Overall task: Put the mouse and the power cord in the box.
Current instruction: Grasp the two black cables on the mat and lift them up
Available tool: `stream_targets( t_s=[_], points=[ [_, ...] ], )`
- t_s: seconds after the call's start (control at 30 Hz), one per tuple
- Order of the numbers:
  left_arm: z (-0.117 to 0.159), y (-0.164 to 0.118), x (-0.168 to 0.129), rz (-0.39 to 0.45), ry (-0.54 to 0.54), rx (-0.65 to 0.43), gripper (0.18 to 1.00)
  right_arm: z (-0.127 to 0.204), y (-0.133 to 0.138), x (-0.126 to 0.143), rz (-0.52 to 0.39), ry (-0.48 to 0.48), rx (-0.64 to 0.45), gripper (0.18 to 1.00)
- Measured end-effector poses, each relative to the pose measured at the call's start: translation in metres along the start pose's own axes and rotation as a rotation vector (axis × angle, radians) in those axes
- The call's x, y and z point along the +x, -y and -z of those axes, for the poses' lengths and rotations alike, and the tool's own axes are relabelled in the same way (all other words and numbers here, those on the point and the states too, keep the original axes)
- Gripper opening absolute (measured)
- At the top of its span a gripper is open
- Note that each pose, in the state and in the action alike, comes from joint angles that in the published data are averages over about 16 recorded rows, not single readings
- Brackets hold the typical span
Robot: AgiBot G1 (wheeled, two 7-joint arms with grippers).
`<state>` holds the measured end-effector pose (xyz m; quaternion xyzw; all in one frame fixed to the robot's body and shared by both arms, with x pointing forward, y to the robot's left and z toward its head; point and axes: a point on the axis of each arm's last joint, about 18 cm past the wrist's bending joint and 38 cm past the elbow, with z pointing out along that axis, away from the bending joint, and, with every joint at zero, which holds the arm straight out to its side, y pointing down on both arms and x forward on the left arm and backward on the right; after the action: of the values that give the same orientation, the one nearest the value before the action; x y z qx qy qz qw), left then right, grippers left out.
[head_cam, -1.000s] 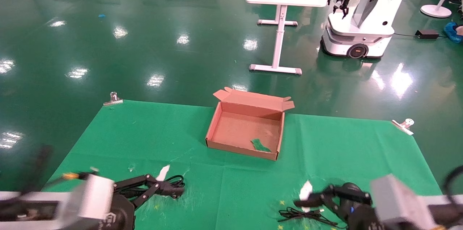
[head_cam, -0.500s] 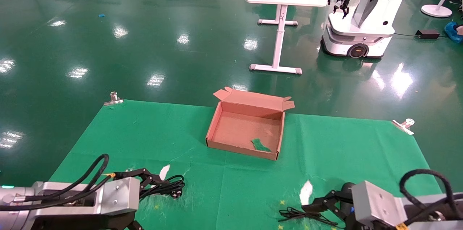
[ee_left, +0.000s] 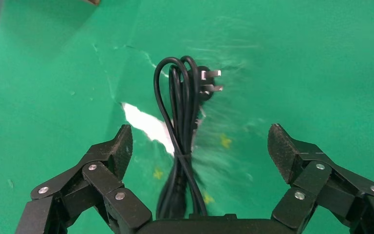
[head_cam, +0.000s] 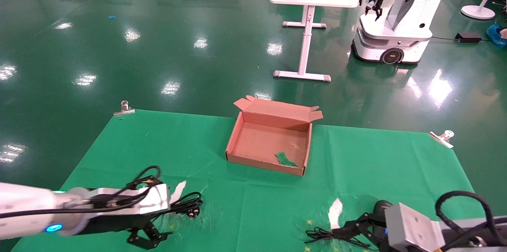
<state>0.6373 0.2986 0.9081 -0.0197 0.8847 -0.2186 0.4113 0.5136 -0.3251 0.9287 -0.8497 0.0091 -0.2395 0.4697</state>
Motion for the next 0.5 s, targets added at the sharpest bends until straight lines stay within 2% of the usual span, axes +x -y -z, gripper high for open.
stream_targets(
  t_s=[0.23,0.5],
  points=[
    [-0.028,0.001,-0.013,-0.009,0.061,-0.097,1.000,0.003,0.001,-0.001,-0.005,-0.010,0.002,1.001],
    [-0.043,-0.008,-0.021,-0.014,0.093,-0.168,1.000,0.006,-0.001,-0.002,-0.012,-0.020,-0.003,1.001]
  ],
)
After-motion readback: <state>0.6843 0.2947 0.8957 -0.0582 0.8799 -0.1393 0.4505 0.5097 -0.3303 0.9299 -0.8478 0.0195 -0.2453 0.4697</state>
